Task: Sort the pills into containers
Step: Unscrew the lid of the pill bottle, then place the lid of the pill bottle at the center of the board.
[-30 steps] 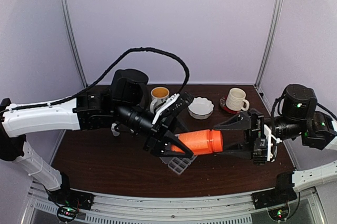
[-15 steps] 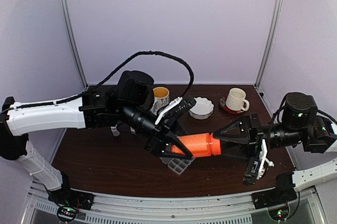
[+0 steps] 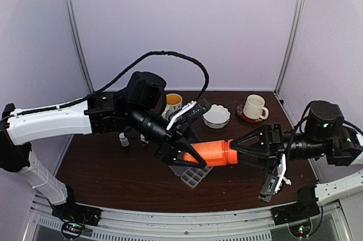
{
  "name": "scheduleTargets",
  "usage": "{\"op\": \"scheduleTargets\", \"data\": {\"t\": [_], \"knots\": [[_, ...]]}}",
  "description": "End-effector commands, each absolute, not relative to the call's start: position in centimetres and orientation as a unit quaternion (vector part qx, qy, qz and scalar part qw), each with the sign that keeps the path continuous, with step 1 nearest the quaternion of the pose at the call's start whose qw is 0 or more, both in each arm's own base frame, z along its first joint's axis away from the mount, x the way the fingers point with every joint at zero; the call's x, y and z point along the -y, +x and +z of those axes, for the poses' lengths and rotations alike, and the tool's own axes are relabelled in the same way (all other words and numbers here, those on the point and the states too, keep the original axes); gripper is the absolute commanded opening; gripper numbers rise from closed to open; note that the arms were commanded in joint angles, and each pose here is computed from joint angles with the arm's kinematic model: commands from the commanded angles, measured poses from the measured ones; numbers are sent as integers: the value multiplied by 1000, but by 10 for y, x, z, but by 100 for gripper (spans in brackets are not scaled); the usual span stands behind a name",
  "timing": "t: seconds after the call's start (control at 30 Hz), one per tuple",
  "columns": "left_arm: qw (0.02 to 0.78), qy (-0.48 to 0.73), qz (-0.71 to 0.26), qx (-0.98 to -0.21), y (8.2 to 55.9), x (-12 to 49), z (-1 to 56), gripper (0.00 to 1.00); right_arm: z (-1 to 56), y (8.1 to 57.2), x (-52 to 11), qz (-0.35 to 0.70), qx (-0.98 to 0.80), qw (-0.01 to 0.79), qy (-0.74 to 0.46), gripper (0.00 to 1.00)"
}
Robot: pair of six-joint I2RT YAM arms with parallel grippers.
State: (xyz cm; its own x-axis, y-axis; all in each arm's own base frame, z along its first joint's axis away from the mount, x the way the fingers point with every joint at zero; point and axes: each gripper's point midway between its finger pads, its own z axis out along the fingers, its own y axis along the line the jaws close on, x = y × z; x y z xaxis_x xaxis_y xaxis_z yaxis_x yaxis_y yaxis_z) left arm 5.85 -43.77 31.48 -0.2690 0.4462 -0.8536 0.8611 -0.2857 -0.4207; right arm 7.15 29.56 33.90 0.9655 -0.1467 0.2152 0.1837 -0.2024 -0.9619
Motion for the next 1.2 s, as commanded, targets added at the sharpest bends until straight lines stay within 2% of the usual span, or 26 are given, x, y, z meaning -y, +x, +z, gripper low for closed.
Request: {"op": "scheduleTargets", "data": {"t": [0.0, 0.17, 0.5, 0.67, 0.83, 1.0, 1.17], "knots": [[213, 622, -612, -439, 20, 412, 382, 28, 297, 85, -282, -129, -42, 576, -806, 0], [212, 623, -613, -437, 20, 414, 380, 28, 311, 80, -282, -87, -81, 620, -776, 0], [223, 625, -613, -429, 20, 411, 379, 28, 307, 82, -273, -87, -101, 631, -764, 0], [242, 620, -608, -432, 23, 412, 377, 28, 316, 82, -273, -49, -145, 644, -750, 0], [316, 596, -585, -450, 39, 410, 382, 27, 324, 85, -274, 52, -255, 649, -715, 0], [436, 535, -555, -464, 67, 399, 403, 27, 324, 95, -274, 158, -400, 629, -647, 0], [518, 456, -508, -517, 105, 385, 403, 27, 323, 125, -271, 201, -567, 587, -542, 0]]}}
